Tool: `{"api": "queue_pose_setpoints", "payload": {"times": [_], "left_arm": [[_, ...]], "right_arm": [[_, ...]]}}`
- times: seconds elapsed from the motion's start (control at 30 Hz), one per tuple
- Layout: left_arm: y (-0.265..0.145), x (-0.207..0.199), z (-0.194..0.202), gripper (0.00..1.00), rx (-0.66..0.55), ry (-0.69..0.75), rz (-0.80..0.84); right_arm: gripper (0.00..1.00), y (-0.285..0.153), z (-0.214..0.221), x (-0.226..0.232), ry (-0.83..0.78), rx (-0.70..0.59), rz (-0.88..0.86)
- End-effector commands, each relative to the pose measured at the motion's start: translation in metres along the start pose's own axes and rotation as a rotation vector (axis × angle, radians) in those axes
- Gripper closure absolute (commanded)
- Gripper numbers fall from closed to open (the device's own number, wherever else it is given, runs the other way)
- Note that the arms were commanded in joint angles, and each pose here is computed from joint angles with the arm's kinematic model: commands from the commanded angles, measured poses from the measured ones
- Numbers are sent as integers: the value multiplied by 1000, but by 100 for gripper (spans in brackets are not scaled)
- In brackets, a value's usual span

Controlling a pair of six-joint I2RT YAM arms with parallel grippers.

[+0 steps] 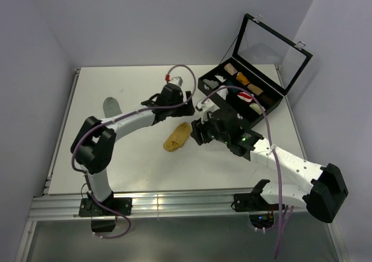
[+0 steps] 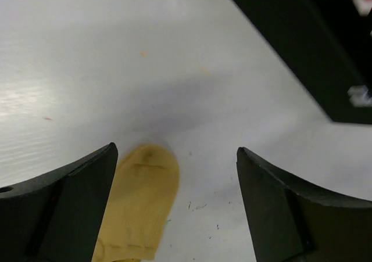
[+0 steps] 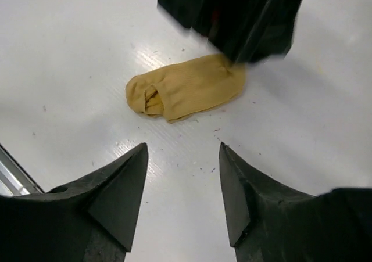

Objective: Roll the socks
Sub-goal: Move the sock to the center of the board.

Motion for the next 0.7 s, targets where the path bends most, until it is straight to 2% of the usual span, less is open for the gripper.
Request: {"api": "queue_pose_setpoints", "payload": {"times": [0.0, 0.13, 0.23, 0.47, 0.67], "left_arm": [[-35, 20, -55, 10, -137, -186, -2], [-60, 64, -74, 7, -167, -343, -86], [-88, 95, -85, 4, -183, -424, -155], [-156, 142, -85, 1, -286, -452, -240], [-189, 166, -66, 0, -311, -402, -273]], "right_arm": [[40, 7, -11, 17, -124, -15, 1], [34, 28, -10, 39, -229, 51, -24], [33, 45, -7, 59, -316, 101, -39], [34, 83, 4, 85, -480, 222, -50], [35, 111, 20, 100, -592, 350, -43]]}}
Point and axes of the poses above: each gripper's point midway between its finger pads, its own y axis out along the fingers, its own x axis along the line the jaws close on, z = x × y, the point moved 8 cm from there along -y, back along the fingers, and after that the axes turned 7 degrees about -y, right-handed, at the moved point
